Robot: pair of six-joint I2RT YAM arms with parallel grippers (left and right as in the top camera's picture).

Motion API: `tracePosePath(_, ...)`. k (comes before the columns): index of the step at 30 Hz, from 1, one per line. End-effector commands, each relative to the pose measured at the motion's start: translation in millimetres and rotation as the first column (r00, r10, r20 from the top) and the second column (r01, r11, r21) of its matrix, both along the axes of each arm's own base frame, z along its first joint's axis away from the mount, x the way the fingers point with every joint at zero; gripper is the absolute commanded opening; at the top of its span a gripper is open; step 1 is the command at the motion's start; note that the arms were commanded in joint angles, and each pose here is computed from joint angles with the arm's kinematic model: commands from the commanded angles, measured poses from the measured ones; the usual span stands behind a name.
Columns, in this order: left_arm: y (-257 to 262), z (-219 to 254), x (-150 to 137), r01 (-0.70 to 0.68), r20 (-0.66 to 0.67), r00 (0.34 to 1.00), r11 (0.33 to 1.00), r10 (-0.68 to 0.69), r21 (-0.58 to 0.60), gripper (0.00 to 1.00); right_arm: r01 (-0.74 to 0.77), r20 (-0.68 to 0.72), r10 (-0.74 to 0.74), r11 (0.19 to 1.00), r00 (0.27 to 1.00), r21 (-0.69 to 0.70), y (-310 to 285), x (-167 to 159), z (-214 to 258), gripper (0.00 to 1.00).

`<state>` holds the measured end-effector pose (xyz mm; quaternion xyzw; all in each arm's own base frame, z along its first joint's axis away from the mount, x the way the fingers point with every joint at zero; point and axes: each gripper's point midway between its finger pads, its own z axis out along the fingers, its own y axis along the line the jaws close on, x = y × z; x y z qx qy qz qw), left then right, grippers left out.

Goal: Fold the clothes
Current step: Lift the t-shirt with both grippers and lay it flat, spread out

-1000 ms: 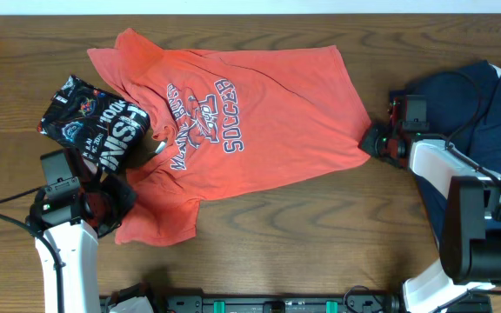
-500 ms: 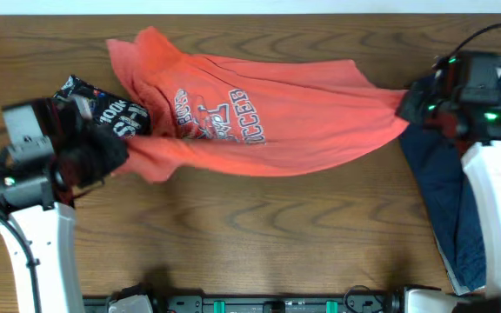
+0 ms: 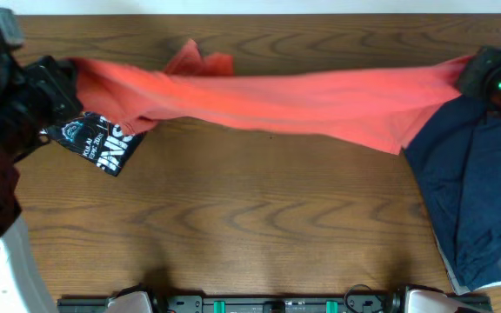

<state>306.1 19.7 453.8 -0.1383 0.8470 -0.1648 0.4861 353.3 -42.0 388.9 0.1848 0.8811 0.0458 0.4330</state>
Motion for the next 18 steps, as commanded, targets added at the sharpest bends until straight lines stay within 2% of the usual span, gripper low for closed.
tracePosePath(1, 1, 21, -2, -0.004, 0.067, 0.998, 1.000, 0.002, 0.022, 0.06, 0.047, 0.068, -0.041, 0.995, 0.997, -0.090, -17, -9, 30, 0.01)
tracePosePath(5, -1, 11, 11, 0.016, 0.036, 0.999, 1.000, -0.016, 0.001, 0.06, 0.038, 0.057, -0.032, 0.994, 0.998, -0.107, -18, -6, 27, 0.01)
tracePosePath(9, -15, -14, 40, 0.096, -0.041, 0.994, 0.994, -0.097, -0.045, 0.06, 0.013, -0.003, -0.014, 0.995, 1.000, -0.098, -17, 12, 7, 0.01)
tracePosePath(14, -34, -68, 91, 0.202, -0.169, 0.964, 0.978, -0.206, -0.041, 0.06, -0.043, -0.106, 0.035, 0.997, 0.994, -0.071, -12, 51, -37, 0.01)
tracePosePath(18, -40, -107, 144, 0.249, -0.198, 0.949, 0.968, -0.246, -0.010, 0.06, -0.074, -0.085, 0.070, 0.996, 0.994, -0.045, -8, 100, -61, 0.01)
